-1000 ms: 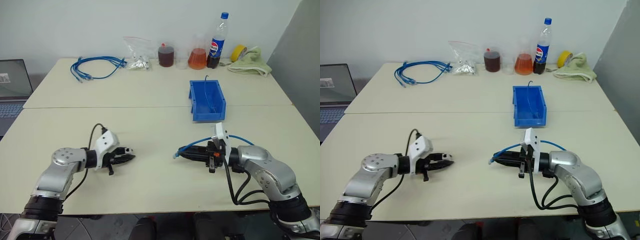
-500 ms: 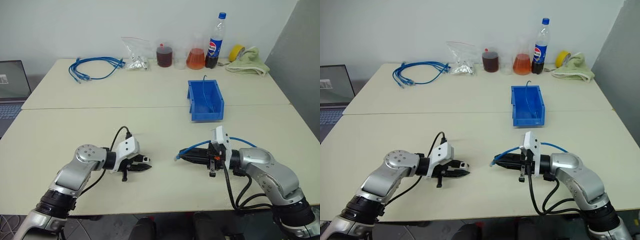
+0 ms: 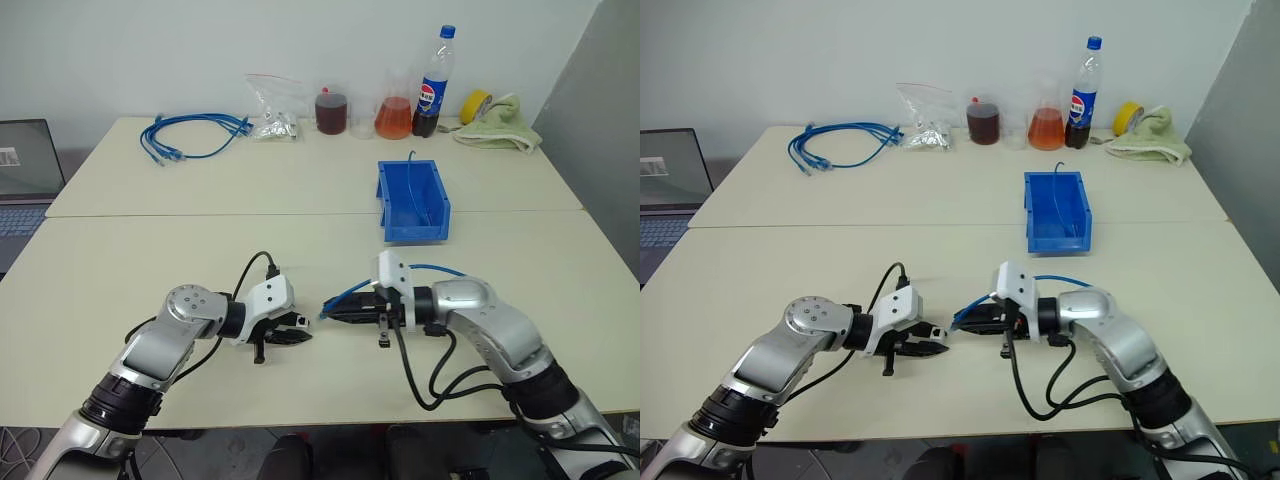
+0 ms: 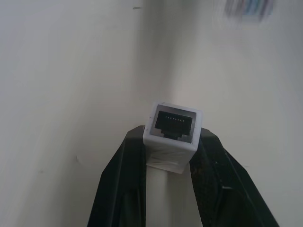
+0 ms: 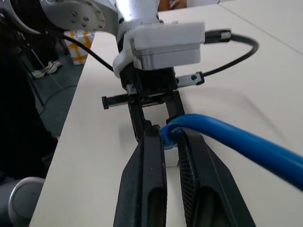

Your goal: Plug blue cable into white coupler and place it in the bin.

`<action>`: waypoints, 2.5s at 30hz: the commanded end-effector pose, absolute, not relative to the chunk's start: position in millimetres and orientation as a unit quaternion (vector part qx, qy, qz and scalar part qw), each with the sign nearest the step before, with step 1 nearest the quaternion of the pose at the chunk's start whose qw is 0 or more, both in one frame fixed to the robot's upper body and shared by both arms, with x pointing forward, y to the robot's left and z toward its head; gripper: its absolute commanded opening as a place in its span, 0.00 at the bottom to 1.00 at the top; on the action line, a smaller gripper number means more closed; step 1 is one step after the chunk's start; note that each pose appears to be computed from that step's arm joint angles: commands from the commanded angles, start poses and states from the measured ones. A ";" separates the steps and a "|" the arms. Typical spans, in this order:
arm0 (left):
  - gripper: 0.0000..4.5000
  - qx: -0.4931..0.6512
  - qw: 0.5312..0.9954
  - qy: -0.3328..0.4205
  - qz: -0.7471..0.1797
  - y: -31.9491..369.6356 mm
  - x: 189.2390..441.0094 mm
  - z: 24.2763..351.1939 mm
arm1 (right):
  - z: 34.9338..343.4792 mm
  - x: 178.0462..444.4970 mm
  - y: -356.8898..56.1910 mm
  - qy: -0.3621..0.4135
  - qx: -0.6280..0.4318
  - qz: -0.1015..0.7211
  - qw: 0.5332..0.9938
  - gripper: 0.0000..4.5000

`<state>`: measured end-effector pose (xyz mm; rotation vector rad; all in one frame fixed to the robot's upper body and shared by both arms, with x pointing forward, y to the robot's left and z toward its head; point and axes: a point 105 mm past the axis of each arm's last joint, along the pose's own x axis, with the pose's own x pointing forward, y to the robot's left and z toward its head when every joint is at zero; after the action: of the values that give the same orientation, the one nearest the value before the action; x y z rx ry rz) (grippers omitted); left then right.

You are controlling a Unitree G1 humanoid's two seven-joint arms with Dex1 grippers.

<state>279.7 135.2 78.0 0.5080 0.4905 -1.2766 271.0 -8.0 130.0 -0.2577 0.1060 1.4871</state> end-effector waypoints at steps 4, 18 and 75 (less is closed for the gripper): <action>0.21 0.239 0.732 0.245 -0.589 136.1 274.9 71.5 | 135.8 278.0 9.9 0.019 -0.156 0.677 0.719 0.02; 0.21 0.239 0.739 0.247 -0.580 136.7 278.1 70.9 | 126.5 284.2 15.0 0.033 -0.176 0.657 0.732 0.02; 0.19 0.229 0.767 0.236 -0.552 132.0 290.6 69.2 | 67.7 254.0 39.0 0.170 -0.208 0.703 0.658 0.02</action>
<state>286.6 132.9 72.0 0.4888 0.5149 -1.2336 280.6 32.4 107.8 -0.4625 0.2183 1.4682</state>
